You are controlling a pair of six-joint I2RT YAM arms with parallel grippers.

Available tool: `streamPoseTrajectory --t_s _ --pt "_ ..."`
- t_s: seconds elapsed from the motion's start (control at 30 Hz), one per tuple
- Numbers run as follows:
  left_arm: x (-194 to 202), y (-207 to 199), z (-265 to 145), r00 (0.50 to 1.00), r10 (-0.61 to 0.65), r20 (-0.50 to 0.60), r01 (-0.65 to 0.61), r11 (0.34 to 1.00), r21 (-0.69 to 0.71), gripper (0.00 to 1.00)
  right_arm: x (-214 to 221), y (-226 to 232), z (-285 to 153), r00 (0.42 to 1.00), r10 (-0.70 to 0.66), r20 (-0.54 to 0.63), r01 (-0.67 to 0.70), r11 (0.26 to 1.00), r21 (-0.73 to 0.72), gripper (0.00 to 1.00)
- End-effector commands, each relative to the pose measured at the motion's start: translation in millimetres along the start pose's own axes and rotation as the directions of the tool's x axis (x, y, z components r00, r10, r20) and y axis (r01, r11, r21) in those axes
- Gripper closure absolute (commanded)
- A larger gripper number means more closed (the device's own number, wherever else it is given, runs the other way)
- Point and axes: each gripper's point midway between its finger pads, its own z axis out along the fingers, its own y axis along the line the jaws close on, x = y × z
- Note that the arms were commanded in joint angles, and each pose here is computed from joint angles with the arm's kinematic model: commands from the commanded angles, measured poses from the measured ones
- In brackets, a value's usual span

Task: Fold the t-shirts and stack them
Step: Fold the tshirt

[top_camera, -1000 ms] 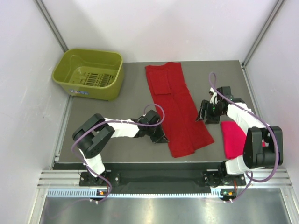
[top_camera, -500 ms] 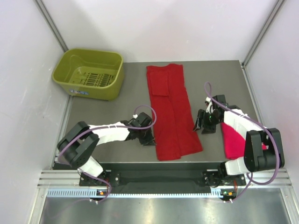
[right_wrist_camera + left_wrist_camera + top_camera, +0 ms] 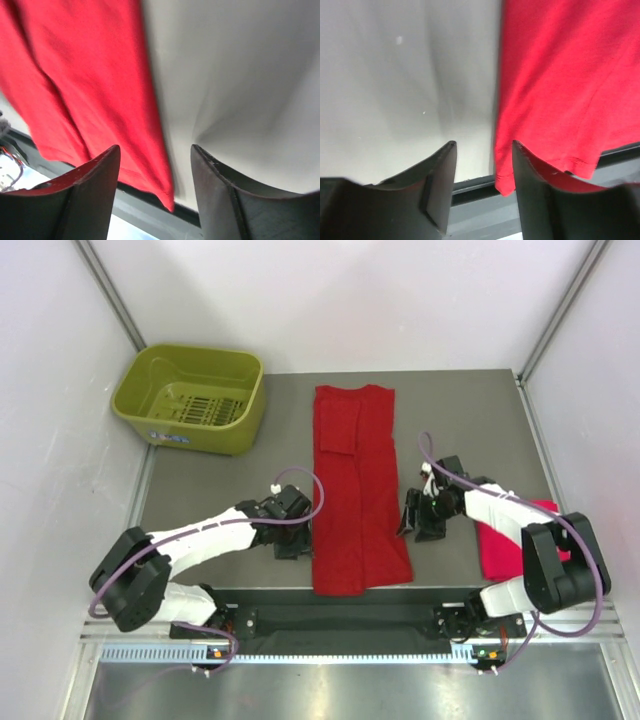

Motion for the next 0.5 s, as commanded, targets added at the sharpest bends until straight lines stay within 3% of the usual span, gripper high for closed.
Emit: streamPoseTrajectory --t_s 0.0,0.13,0.2,0.3,0.37,0.47 --pt "-42 -22 -35 0.980 0.125 0.157 -0.129 0.991 0.018 0.46 -65 31 -15 0.983 -0.084 0.166 0.091 0.995 -0.040 0.41" --pt "-107 -68 -69 0.918 0.205 0.339 -0.232 0.972 0.039 0.39 -134 42 -22 0.966 -0.044 0.254 0.062 0.996 -0.062 0.37" --pt "-137 -70 -64 0.892 0.249 0.377 -0.262 0.965 -0.017 0.39 -174 53 -22 0.952 -0.042 0.304 0.074 0.993 -0.095 0.36" --pt "-198 -83 -64 0.856 0.226 0.465 -0.252 0.968 -0.005 0.38 -228 60 -22 0.930 -0.032 0.367 0.084 0.988 -0.127 0.36" --pt "-238 -81 -59 0.845 0.179 0.504 -0.218 0.976 0.019 0.35 -264 62 -19 0.911 -0.007 0.411 0.080 0.984 -0.160 0.37" --pt "-298 -88 -65 0.790 0.116 0.602 -0.199 0.977 0.073 0.26 -297 65 -10 0.897 0.033 0.442 0.071 0.973 -0.217 0.37"
